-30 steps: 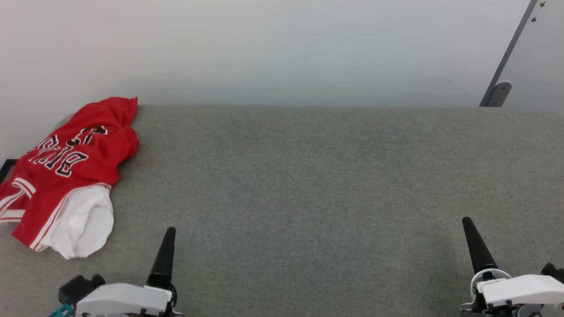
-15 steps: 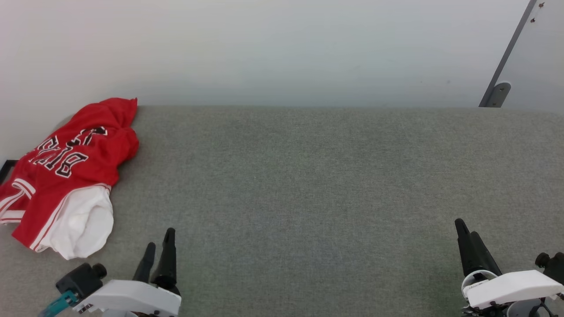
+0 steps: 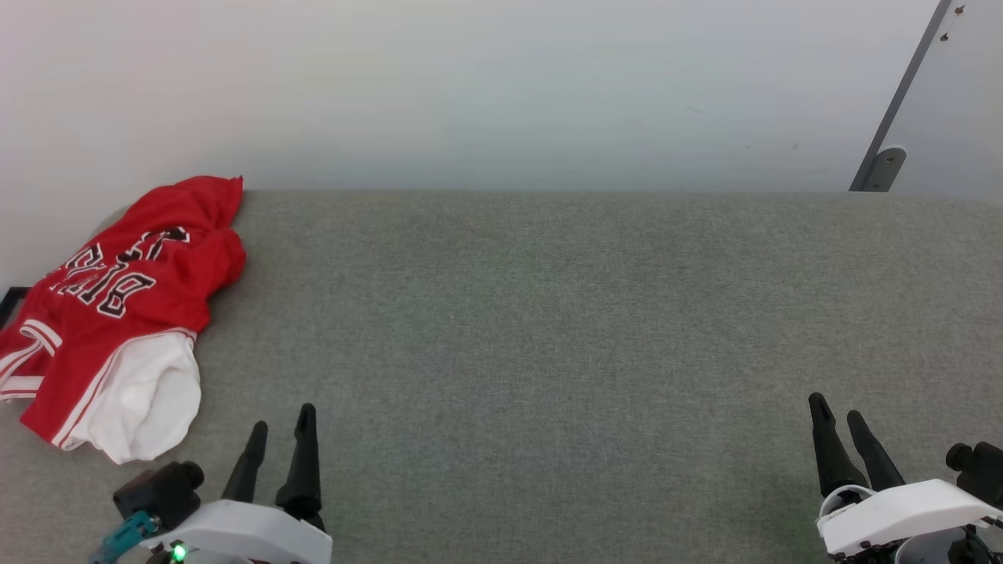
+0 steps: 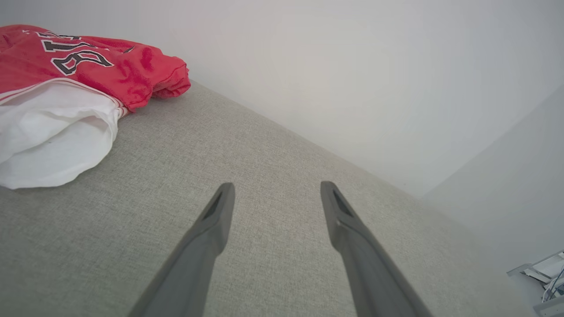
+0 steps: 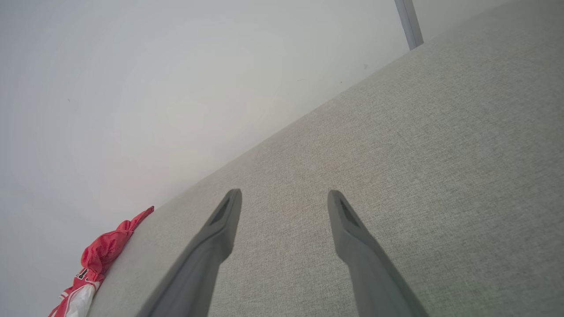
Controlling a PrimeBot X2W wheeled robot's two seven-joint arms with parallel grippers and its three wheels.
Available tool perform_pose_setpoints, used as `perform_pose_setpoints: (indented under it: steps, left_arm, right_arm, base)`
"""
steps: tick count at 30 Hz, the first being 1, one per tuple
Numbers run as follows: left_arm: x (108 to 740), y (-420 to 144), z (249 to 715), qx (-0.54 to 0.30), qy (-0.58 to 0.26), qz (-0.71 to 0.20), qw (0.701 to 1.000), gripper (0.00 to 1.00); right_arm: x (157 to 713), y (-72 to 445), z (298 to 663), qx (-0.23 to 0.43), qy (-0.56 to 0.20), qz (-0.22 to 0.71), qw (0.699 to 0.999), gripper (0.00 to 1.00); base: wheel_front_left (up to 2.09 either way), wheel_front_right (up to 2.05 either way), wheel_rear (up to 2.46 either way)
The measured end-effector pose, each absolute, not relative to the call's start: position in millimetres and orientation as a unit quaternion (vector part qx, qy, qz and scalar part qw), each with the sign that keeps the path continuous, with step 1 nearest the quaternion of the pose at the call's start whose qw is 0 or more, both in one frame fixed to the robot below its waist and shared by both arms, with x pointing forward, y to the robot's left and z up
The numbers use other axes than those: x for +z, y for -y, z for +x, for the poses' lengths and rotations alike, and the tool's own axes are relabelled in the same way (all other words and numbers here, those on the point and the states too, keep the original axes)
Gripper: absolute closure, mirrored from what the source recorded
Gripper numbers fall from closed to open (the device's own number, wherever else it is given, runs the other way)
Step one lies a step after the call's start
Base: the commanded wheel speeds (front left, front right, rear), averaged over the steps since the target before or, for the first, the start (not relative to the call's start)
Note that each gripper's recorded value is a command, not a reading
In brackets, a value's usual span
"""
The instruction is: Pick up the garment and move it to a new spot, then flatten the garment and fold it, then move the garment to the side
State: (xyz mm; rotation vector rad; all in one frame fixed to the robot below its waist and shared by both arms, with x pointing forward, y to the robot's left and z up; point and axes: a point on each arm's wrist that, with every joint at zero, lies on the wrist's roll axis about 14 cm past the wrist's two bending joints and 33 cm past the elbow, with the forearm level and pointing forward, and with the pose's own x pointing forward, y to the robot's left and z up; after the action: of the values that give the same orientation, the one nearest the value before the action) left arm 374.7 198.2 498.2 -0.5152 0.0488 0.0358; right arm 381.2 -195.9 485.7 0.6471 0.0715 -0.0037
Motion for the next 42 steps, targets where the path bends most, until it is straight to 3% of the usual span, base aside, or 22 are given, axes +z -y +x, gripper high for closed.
perform_pose_setpoints:
  steps: [42]
  left_arm:
    - [527,-182,368,-0.038,0.053,-0.054,0.996,0.0]
  right_arm:
    - [505,198,380,0.014,0.005,0.14,0.99,0.0]
  base:
    - [0.0,0.0,0.0]
